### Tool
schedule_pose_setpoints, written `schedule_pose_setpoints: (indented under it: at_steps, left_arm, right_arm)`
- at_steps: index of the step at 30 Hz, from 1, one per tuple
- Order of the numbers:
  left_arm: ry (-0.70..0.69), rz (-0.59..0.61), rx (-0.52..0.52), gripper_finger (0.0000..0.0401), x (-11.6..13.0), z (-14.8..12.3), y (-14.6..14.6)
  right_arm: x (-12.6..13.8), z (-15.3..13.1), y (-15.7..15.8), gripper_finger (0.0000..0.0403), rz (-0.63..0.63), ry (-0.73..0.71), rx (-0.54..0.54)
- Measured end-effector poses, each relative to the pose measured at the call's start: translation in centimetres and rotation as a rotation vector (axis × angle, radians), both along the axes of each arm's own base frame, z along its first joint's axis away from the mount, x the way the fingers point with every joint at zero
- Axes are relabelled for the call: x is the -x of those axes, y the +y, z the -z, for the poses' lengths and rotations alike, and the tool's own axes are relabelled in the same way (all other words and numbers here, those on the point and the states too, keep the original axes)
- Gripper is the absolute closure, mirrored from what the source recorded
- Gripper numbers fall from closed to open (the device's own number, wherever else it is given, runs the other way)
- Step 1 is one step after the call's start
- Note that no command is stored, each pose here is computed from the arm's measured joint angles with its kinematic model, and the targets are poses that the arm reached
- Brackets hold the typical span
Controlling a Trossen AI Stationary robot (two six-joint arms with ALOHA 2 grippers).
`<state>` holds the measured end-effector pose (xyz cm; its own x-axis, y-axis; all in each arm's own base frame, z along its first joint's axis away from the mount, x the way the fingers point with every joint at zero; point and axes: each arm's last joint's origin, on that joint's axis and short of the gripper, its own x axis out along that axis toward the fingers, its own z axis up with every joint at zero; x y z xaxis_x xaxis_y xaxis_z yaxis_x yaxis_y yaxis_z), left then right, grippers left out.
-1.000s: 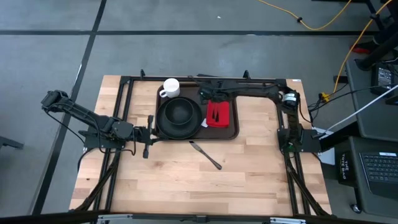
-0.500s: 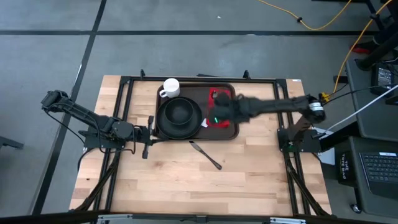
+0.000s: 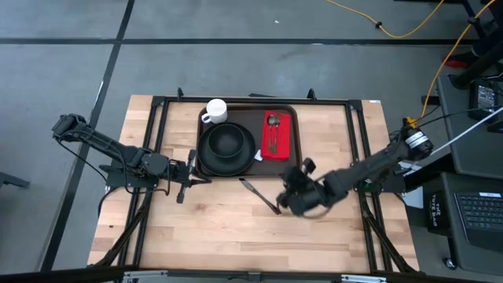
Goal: Set up tray
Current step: Put the black table knife to the right of the black fork on top of the table napkin on the brown serving tray
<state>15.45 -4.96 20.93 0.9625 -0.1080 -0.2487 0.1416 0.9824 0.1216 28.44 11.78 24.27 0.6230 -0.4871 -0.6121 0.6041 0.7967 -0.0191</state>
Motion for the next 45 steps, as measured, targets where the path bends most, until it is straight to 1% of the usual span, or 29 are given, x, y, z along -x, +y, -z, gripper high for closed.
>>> schedule_pose_setpoints:
  at_steps: [3,5,10,12,14,16,21,27,33,36,38,42,45]
  left_arm:
    - [0.0,0.01,0.003,0.0395,0.0,0.0,0.0]
    - [-0.004,0.01,0.005,0.0396,0.0,-0.1,0.0]
    - [-0.008,0.008,0.005,0.04,0.0,-0.1,0.0]
    - [-0.01,0.001,0.013,0.04,0.0,-0.1,0.0]
    - [-0.022,-0.005,0.045,0.0399,-0.1,-0.3,0.0]
    - [-0.03,0.0,0.08,0.0399,-0.1,-0.4,-0.1]
    - [-0.035,0.021,0.114,0.04,0.0,-0.4,-0.7]
    - [-0.004,-0.044,0.145,0.04,-0.6,0.5,-2.1]
    - [-0.026,-0.026,0.154,0.0399,-2.2,1.7,-4.3]
    - [0.026,-0.05,0.175,0.04,-3.3,2.3,-5.2]
    - [0.058,-0.065,0.194,0.04,-4.4,2.2,-5.8]
    - [0.148,-0.079,0.144,0.0399,-6.5,1.5,-7.0]
    - [0.21,-0.086,0.103,0.0399,-8.0,0.5,-8.0]
  right_arm:
    - [0.9,1.3,1.2,0.039,-0.049,0.014,-0.003]
    - [1.3,2.2,1.6,0.0394,-0.083,0.032,-0.034]
    - [1.2,3.1,2.7,0.0394,-0.191,0.003,-0.211]
    - [1.0,3.0,3.1,0.0393,-0.225,-0.03,-0.247]
    - [0.8,3.0,3.5,0.0394,-0.26,-0.038,-0.249]
    - [1.0,3.1,3.9,0.0397,-0.295,-0.015,-0.254]
    - [1.5,3.1,4.7,0.0398,-0.339,-0.005,-0.276]
    - [1.8,3.2,5.3,0.0399,-0.381,0.015,-0.306]
    - [2.2,3.2,5.8,0.0399,-0.396,0.027,-0.303]
    - [2.6,3.4,6.1,0.0399,-0.379,0.047,-0.335]
    - [3.0,3.5,6.3,0.0399,-0.378,0.069,-0.343]
    - [3.9,3.9,6.4,0.0398,-0.335,0.128,-0.348]
    - [4.0,4.0,6.4,0.0398,-0.324,0.133,-0.346]
